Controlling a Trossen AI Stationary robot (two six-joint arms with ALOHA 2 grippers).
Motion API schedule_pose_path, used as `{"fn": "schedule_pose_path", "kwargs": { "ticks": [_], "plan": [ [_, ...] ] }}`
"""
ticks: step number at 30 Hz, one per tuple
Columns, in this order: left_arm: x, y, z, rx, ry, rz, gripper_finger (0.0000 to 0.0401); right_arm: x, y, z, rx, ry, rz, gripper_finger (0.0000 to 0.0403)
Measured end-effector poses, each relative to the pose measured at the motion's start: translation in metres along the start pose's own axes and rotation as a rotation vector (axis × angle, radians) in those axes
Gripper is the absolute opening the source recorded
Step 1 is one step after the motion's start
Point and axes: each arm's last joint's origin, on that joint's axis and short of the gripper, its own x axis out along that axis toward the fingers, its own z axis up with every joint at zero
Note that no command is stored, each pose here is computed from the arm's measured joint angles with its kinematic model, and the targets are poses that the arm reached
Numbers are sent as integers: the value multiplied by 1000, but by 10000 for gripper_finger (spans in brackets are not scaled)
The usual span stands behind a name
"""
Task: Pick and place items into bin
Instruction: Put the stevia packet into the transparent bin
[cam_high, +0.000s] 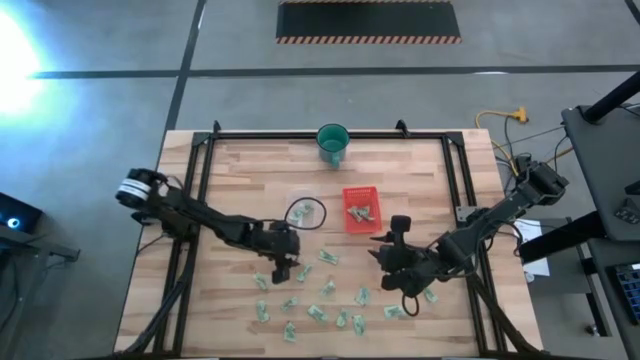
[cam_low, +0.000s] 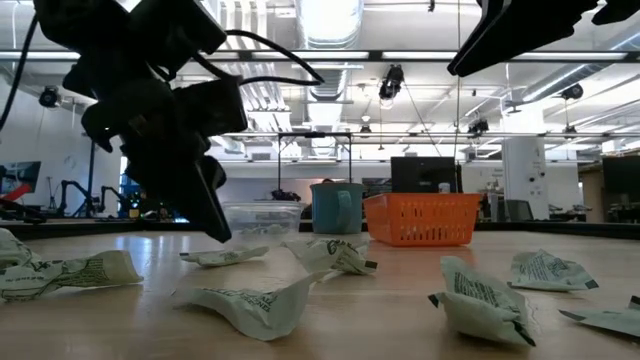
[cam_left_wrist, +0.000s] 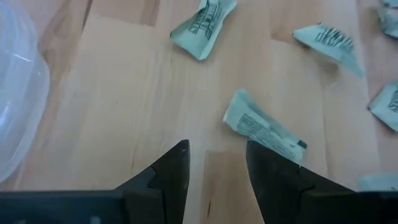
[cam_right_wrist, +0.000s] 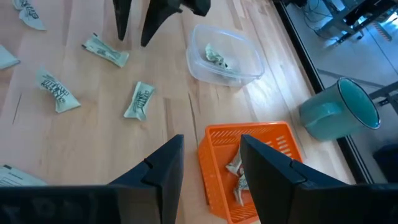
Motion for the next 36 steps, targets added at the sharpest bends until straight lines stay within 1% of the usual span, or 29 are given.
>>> {"fn": "schedule_pose_path", "kwargs": {
  "ticks": [9, 12, 23, 30, 33, 36],
  "plan": [
    [2, -2, 5, -2, -19, -10, 141, 0, 0, 0, 0, 0, 0, 148],
    [3, -3, 7, -29, -34, -24, 141, 0, 0, 0, 0, 1, 0, 148],
    [17, -10, 8, -19, 30, -102, 141, 0, 0, 0, 1, 0, 0, 148],
    [26, -12, 11, -14, 55, -112, 141, 0, 0, 0, 0, 1, 1, 148],
    [28, -14, 13, 8, 64, -123, 141, 0, 0, 0, 0, 1, 1, 148],
    [27, -18, 12, 84, 84, -121, 142, 0, 0, 0, 0, 2, 3, 148]
  ]
}}
